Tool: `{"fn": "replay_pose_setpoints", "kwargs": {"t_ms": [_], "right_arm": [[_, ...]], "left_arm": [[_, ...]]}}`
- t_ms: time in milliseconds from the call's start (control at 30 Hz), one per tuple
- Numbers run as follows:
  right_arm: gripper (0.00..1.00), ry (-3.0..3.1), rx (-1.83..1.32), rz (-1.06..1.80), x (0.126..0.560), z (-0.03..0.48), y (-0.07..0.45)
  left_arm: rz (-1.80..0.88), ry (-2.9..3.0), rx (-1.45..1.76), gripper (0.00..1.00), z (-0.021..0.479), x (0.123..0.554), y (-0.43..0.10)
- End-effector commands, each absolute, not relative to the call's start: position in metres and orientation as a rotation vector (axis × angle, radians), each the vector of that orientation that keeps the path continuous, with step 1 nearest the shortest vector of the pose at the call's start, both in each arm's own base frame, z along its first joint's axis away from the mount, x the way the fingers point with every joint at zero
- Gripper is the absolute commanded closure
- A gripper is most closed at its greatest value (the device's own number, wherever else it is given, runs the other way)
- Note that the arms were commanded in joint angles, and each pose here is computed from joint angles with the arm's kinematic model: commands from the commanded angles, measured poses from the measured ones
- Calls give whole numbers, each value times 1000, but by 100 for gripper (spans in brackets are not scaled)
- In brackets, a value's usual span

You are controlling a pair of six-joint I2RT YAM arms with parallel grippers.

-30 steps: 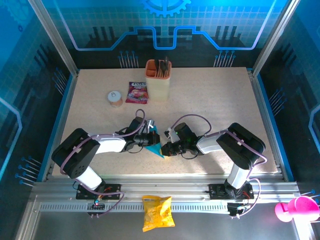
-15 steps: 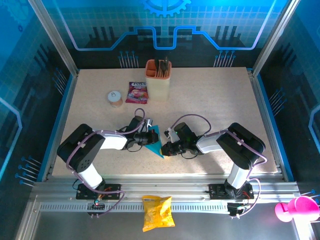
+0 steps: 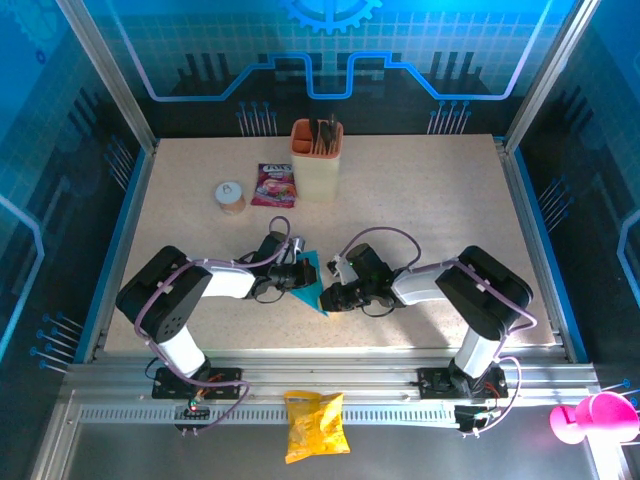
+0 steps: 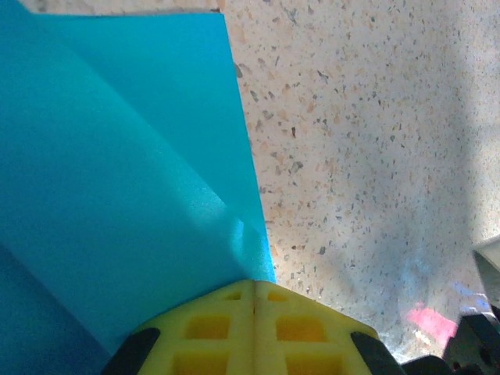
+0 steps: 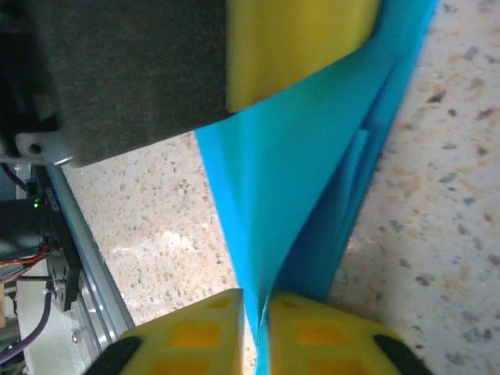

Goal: Fold a paper plane with a square sheet of paper (pick it up from the middle)
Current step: Fourth fold the wing at the center of the table.

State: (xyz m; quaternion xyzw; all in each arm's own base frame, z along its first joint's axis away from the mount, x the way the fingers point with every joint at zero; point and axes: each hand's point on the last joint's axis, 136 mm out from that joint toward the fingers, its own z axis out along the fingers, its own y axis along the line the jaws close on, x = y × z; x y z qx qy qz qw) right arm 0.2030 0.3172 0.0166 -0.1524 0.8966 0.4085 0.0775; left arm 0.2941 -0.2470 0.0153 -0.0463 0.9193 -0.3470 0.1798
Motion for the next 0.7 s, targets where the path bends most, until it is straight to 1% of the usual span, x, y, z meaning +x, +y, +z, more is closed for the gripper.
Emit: {"fn": "replay_pose_setpoints", "kwargs": {"t_ms": [0,133,267,433,533,667], "right_arm": [[80,2943,-393,981,168,-19,270],[80,2882,-408,976,178,8,270],[88,2842,-443,1001,184,26,282],[93,2792,-473,1022,193,43,299],[96,2761,-487,1034,198,53,308],[96,2723,-517,1057,205,63,324]], "left_arm": [[-860,2658,-142,100,-6,294,-231],[-855,2666,-143,100,-8,292,-230],[-851,2673,-143,100,-10,291,-230],[-845,2683,-142,100,-13,289,-229],[-842,2686,-141,100,-14,289,-229],[-845,2688,-142,100,-15,289,-229]]}}
